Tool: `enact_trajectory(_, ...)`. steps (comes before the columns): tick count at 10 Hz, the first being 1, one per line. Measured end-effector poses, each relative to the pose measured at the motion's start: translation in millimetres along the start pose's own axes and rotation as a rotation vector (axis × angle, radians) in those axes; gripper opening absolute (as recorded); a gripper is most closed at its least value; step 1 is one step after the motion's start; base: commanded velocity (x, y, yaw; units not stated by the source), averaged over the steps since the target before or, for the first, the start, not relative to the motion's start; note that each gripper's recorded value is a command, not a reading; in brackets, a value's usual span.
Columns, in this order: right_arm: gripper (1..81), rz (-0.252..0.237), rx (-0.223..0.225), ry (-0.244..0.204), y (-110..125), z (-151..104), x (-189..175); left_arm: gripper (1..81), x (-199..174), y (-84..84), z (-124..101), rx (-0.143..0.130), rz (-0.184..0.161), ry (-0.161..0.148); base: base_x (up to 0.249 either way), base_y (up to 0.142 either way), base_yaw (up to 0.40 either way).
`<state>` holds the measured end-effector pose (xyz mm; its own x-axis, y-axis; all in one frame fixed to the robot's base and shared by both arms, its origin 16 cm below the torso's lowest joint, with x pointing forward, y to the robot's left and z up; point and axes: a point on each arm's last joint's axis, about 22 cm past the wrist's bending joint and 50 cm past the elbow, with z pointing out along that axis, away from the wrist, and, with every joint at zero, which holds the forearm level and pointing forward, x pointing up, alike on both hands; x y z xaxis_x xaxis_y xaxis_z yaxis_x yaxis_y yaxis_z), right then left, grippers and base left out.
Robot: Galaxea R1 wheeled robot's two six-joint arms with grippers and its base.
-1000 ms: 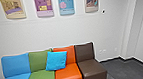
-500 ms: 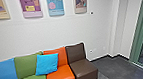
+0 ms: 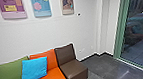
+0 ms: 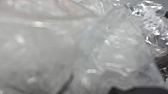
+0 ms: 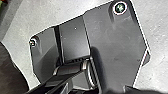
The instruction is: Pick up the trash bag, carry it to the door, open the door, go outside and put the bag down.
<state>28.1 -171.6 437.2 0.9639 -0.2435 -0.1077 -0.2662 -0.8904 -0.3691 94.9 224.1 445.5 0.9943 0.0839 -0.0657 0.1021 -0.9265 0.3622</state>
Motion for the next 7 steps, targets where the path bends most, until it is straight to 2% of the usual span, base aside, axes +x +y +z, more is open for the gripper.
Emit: enact_trajectory(7, 81.1, -0.001, 0.000, 0.002, -0.5, -0.1, 1.5, 1.0, -1.7, -2.7, -0.1, 0.005, -0.002, -0.002, 0.000, 0.000, -0.270)
